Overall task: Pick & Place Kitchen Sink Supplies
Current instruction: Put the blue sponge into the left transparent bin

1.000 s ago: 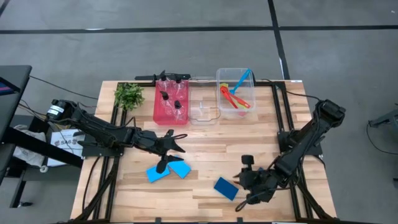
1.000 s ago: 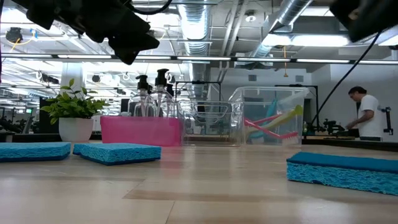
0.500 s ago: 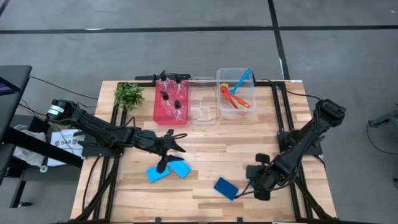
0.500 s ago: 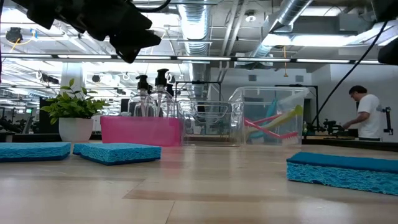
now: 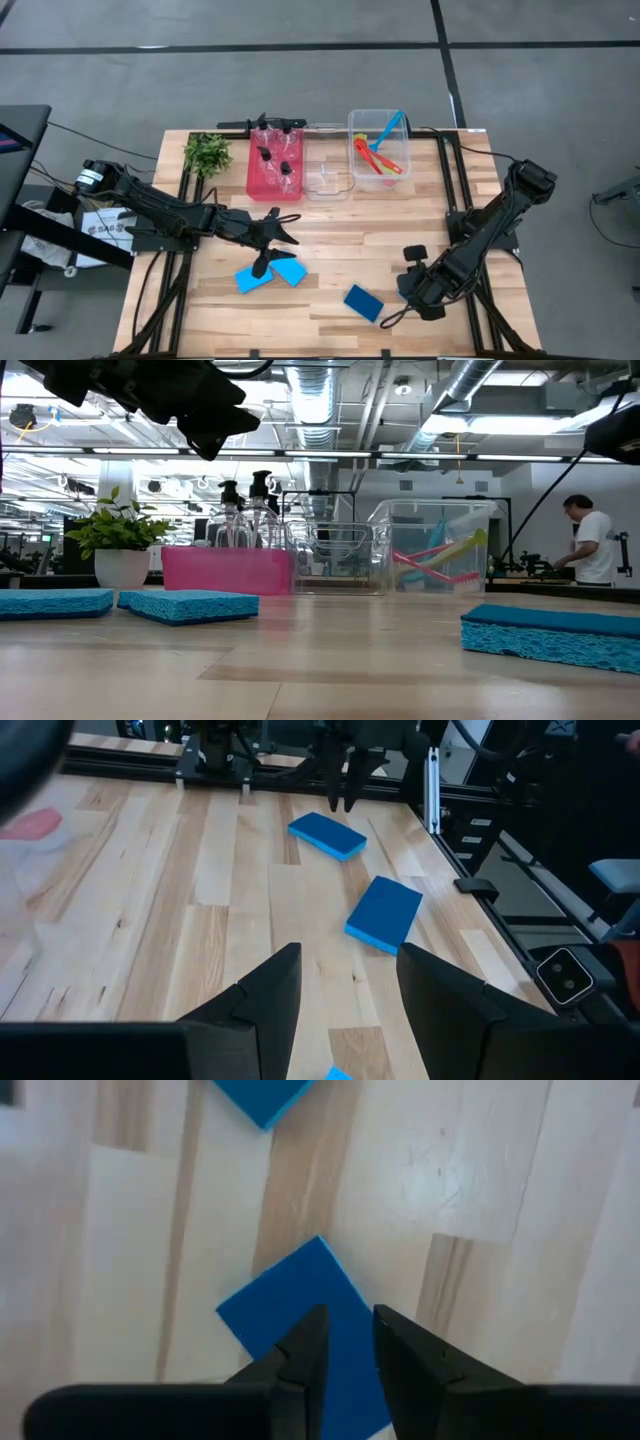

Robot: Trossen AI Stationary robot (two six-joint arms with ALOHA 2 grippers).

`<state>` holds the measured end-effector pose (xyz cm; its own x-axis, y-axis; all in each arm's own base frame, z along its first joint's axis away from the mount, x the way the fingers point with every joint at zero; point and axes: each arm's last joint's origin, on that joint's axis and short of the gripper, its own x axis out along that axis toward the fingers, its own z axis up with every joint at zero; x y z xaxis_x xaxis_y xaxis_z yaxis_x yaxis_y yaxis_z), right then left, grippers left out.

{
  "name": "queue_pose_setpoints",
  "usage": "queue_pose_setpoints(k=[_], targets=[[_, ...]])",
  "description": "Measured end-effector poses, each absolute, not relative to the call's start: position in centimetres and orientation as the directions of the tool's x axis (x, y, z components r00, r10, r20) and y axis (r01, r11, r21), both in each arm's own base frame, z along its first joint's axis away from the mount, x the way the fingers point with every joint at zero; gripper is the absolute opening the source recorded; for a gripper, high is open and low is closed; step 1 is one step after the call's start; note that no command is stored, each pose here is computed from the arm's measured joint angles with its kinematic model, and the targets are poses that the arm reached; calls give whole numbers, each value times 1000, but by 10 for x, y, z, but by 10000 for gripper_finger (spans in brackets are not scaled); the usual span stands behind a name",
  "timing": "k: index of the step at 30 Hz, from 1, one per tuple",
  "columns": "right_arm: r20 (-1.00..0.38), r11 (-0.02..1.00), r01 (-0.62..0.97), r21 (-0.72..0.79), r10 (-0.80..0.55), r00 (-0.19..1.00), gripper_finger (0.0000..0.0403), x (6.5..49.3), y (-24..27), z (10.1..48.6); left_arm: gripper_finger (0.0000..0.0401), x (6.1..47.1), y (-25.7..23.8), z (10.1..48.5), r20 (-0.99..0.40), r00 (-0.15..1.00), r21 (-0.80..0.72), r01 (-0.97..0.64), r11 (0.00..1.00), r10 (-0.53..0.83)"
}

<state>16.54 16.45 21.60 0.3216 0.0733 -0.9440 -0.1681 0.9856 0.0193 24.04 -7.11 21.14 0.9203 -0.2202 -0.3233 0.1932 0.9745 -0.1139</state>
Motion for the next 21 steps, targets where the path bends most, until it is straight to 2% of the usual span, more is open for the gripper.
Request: queue_pose_setpoints(k=[13, 21], targets=[[-973, 982, -173, -71, -30, 227, 75, 179, 163, 184, 168, 241, -71, 212, -317, 922, -114, 193, 974, -220], [-988, 973, -223, -61, -27, 155, 75, 181, 167, 172, 168, 241, -71, 212, -317, 923, -114, 193, 974, -220]])
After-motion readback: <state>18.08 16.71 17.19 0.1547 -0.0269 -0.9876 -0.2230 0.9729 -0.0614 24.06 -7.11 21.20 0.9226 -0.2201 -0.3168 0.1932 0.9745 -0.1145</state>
